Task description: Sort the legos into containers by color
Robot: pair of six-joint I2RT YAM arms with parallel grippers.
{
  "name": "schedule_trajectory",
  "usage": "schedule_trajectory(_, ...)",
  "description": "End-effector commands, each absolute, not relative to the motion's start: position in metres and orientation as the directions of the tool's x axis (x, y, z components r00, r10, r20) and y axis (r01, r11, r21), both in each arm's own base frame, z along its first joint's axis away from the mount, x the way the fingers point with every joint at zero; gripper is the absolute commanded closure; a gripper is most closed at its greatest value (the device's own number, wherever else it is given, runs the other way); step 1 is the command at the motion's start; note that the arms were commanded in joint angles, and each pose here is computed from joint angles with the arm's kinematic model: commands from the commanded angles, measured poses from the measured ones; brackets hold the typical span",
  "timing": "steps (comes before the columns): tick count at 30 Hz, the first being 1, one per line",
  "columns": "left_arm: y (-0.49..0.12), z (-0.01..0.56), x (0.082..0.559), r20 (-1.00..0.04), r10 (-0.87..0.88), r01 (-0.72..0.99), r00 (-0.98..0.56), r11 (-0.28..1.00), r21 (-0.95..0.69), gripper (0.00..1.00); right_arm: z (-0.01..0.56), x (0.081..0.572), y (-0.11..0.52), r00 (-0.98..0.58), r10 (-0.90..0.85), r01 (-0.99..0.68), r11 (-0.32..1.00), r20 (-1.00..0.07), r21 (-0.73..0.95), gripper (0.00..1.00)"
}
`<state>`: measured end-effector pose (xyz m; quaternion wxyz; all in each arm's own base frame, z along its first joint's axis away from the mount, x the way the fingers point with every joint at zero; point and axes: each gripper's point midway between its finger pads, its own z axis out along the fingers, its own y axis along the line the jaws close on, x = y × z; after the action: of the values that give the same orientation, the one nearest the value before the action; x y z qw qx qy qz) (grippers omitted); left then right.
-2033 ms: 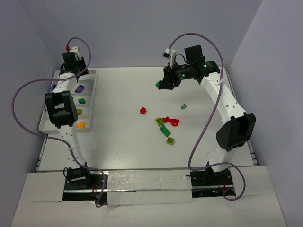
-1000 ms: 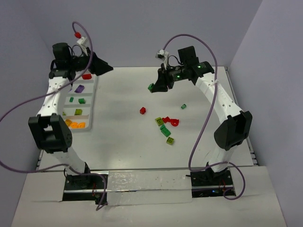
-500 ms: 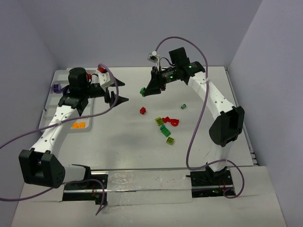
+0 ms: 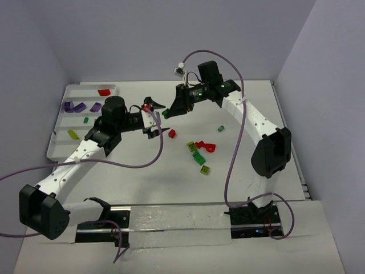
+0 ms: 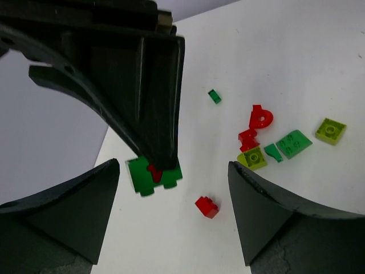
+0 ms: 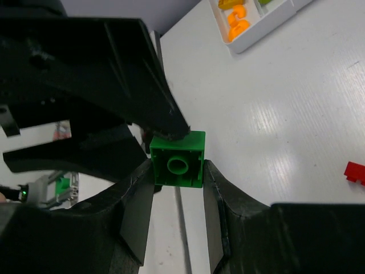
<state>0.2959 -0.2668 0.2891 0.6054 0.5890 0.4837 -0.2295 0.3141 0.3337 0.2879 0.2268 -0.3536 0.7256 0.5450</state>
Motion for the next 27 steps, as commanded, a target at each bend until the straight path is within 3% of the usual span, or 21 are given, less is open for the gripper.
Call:
schedule_trajectory(1, -0.276, 0.316, 0.306, -0.847, 0.257, 0.798, 0.466, 0.291, 0.528, 0.15, 0.328, 0.310, 0.338, -0.645, -0.187, -0.763, 0.123, -0.740, 0.634, 1.00)
schedule_trajectory(7, -0.280, 0.320, 0.316, -0.892, 0.237, 0.812, 0.385, 0.372, 0.449, 0.28, 0.329, 0.311, 0.337, -0.650, -0.183, -0.759, 0.129, -0.737, 0.638, 1.00)
schedule_trajectory(17, -0.275, 0.310, 0.323, -0.914, 0.264, 0.818, 0.307, 0.417, 0.396, 0.72, 0.331, 0.313, 0.332, -0.652, -0.172, -0.758, 0.133, -0.739, 0.638, 1.00)
schedule_trajectory(19, -0.272, 0.304, 0.322, -0.913, 0.285, 0.818, 0.292, 0.420, 0.393, 0.92, 0.331, 0.315, 0.331, -0.655, -0.169, -0.756, 0.138, -0.737, 0.640, 0.98)
schedule_trajectory(20, -0.269, 0.301, 0.322, -0.911, 0.298, 0.815, 0.285, 0.424, 0.394, 0.99, 0.331, 0.316, 0.330, -0.655, -0.166, -0.755, 0.140, -0.737, 0.640, 0.94)
schedule_trajectory(21, -0.267, 0.298, 0.324, -0.909, 0.307, 0.811, 0.281, 0.431, 0.396, 0.99, 0.331, 0.317, 0.329, -0.658, -0.163, -0.753, 0.144, -0.735, 0.642, 0.93)
schedule_trajectory(22, -0.263, 0.295, 0.322, -0.908, 0.322, 0.808, 0.269, 0.437, 0.395, 1.00, 0.333, 0.321, 0.326, -0.656, -0.152, -0.754, 0.154, -0.739, 0.638, 0.62)
schedule_trajectory(24, -0.252, 0.287, 0.322, -0.911, 0.337, 0.808, 0.237, 0.453, 0.378, 1.00, 0.334, 0.331, 0.320, -0.657, -0.132, -0.752, 0.184, -0.742, 0.633, 0.27)
schedule_trajectory(25, -0.246, 0.283, 0.320, -0.913, 0.343, 0.812, 0.221, 0.455, 0.367, 1.00, 0.334, 0.339, 0.315, -0.656, -0.118, -0.750, 0.208, -0.745, 0.628, 0.14)
schedule_trajectory(27, -0.234, 0.270, 0.318, -0.915, 0.368, 0.814, 0.164, 0.474, 0.336, 1.00, 0.336, 0.355, 0.301, -0.641, -0.087, -0.754, 0.258, -0.763, 0.604, 0.04)
